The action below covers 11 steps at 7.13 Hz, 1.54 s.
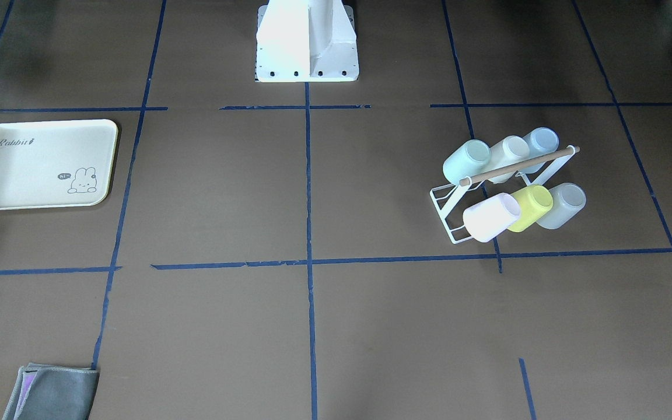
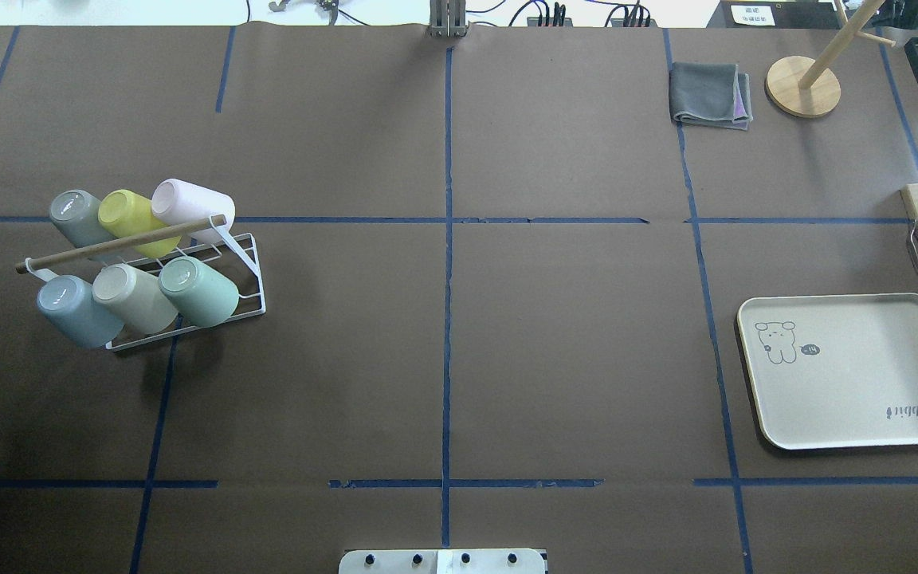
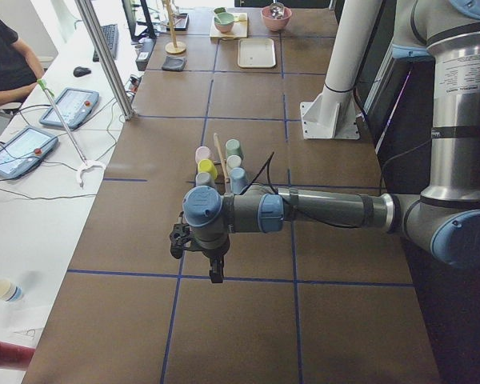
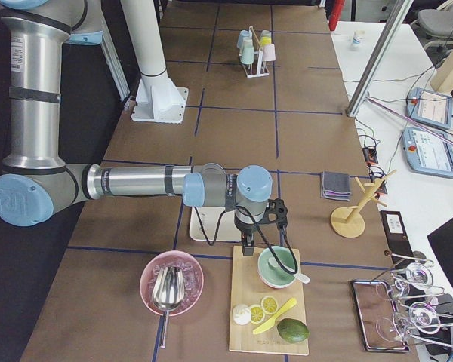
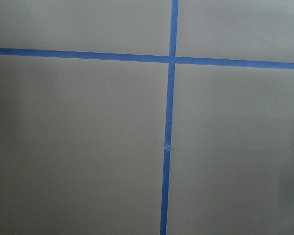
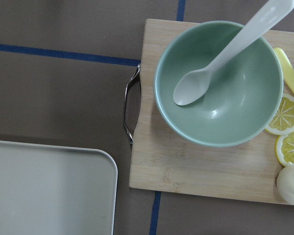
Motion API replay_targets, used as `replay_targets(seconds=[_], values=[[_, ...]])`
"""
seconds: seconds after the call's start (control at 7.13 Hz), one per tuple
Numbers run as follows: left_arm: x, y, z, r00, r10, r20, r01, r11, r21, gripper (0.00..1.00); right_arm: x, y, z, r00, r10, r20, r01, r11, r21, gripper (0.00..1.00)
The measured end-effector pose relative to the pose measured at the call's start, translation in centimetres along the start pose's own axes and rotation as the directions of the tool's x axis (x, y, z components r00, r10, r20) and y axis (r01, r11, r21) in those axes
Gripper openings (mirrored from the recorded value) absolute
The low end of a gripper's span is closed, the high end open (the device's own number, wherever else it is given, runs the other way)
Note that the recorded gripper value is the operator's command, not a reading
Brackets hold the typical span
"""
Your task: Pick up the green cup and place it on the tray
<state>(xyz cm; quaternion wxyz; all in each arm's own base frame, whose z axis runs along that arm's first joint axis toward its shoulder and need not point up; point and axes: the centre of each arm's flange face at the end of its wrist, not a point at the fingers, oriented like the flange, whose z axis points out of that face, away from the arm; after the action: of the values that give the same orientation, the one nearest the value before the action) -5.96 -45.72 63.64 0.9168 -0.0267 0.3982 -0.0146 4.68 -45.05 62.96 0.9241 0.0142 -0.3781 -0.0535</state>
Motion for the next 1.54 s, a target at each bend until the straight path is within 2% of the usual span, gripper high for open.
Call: replay_targets(seconds=[0.56,0.84,0.98,1.26,1.54], values=[[0.1,0.0,0.0,1.0,-0.003,-0.006,0.003,1.0,-0.005,1.0,0.7,2.8,1.3,0.999,0.02,0.034,-0.02,1.0,-0.022,1.0],[0.1,0.1,0.1,1.0,-0.004,-0.005,0.004,1.0,-0.006,1.0,0.2,3.1,1.6,0.998,0.013,0.068,-0.011,1.0,-0.018,0.99],[0.1,0.1,0.1,1.0,-0.005,-0.004,0.005,1.0,-0.006,1.0,-0.4,3.2,2.4,0.998,0.0,0.069,0.001,1.0,-0.017,0.98],[0.1,0.1,0.1,1.0,-0.003,-0.005,0.003,1.0,-0.007,1.0,-2.4,2.9,5.8,1.0,-0.009,0.027,0.01,1.0,-0.008,0.95],[0.2,0.0,0.0,1.0,0.002,-0.001,-0.002,1.0,-0.003,1.0,-2.1,3.2,10.1,0.999,0.047,0.02,-0.048,0.998,0.028,0.93]])
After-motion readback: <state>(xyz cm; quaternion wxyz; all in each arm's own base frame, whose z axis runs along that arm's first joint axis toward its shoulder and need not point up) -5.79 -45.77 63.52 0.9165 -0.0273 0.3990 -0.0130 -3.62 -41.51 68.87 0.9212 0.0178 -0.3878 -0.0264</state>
